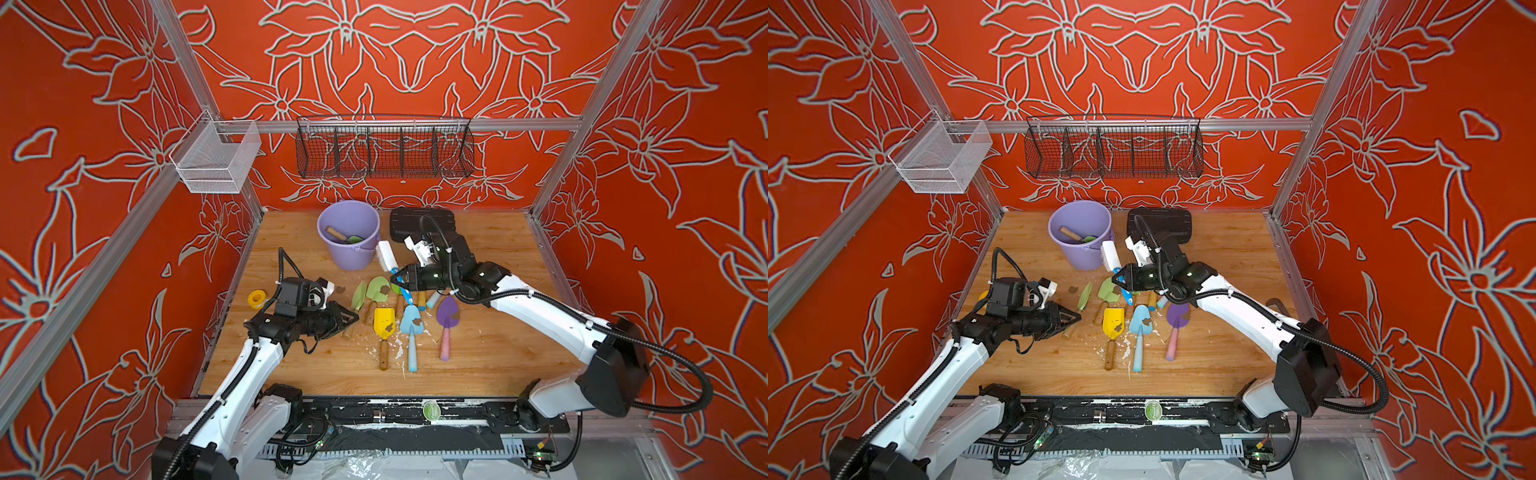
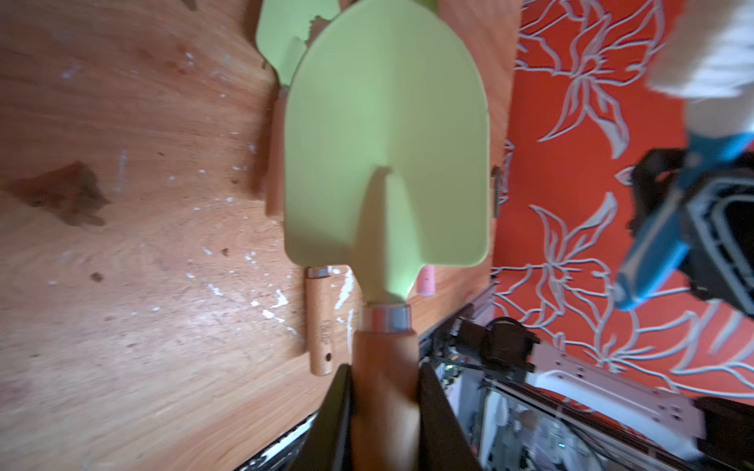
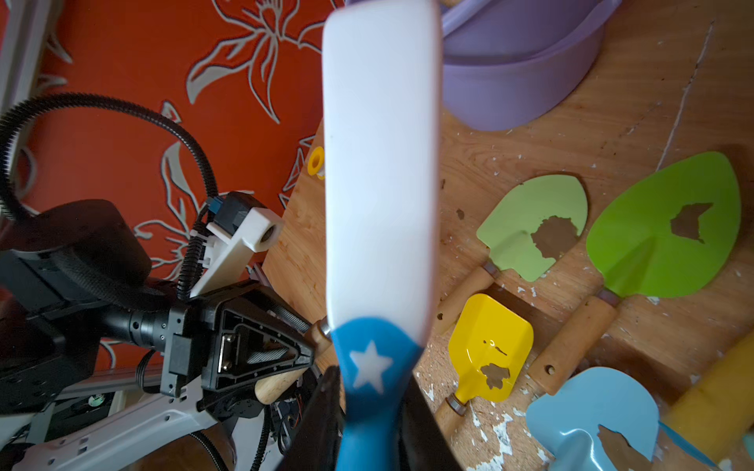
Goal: Brush the soil off the hand trowel and place it into the bucket
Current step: Brush off the soil from the hand trowel, then place the hand trowel in the bucket.
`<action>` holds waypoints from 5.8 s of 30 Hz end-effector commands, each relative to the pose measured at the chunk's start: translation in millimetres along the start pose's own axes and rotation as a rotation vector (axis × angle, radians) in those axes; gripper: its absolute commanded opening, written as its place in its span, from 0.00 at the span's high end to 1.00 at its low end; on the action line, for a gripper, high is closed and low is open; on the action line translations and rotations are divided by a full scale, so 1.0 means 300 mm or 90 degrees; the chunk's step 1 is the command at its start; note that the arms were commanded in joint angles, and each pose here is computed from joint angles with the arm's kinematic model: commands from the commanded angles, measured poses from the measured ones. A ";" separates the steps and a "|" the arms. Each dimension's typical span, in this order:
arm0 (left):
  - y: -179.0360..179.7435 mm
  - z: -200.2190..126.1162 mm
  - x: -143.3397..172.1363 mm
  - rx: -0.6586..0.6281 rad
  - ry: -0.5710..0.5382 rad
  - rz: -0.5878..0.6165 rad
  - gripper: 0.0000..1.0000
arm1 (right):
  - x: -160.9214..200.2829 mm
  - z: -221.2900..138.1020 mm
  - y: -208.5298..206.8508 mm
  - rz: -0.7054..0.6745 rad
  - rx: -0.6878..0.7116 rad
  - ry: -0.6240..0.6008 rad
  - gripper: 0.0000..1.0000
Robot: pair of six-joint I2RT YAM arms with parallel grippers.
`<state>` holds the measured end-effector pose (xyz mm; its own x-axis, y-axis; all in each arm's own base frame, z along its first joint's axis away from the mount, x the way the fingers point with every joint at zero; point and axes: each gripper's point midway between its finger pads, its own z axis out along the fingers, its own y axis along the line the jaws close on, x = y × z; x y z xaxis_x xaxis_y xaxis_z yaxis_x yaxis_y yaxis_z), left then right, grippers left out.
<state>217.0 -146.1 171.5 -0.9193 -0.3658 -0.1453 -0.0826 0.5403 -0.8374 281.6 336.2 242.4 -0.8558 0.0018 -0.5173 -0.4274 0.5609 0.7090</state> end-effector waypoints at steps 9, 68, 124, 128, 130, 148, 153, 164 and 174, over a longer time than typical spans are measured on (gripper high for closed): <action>-0.112 -0.088 -0.041 0.259 -0.022 -0.121 1.00 | -0.051 -0.042 0.113 0.051 -0.176 -0.109 1.00; -0.067 -0.130 -0.160 0.242 -0.123 -0.146 1.00 | 0.247 0.206 0.097 0.098 -0.151 0.121 1.00; -0.158 -0.170 -0.467 -0.162 -0.158 0.060 1.00 | 0.161 0.107 -0.036 -0.008 0.040 0.065 1.00; -0.148 -0.156 -0.512 -0.200 -0.137 0.056 1.00 | 0.158 0.096 -0.046 -0.002 0.039 0.059 1.00; -0.144 -0.151 -0.534 -0.223 -0.137 0.062 1.00 | 0.158 0.092 -0.049 -0.001 0.039 0.056 1.00; -0.125 0.018 -0.801 -0.348 -0.105 0.090 1.00 | 0.160 0.080 -0.072 0.008 0.045 0.048 1.00; -0.091 0.071 -0.837 -0.374 -0.088 0.078 1.00 | 0.163 0.076 -0.076 0.011 0.048 0.048 1.00; -0.155 0.060 -0.909 -0.369 -0.113 0.111 0.73 | 0.146 0.061 -0.074 0.003 0.057 0.042 1.00; -0.263 -0.014 -0.914 -0.348 -0.144 0.148 0.59 | 0.129 0.050 -0.077 -0.003 0.067 0.044 1.00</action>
<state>489.0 -84.2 267.9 -0.8285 -0.3293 -0.4530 -0.1454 0.9076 -0.3938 257.3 336.5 176.5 -0.8957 -0.0715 -0.4388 -0.3723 0.6600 0.6525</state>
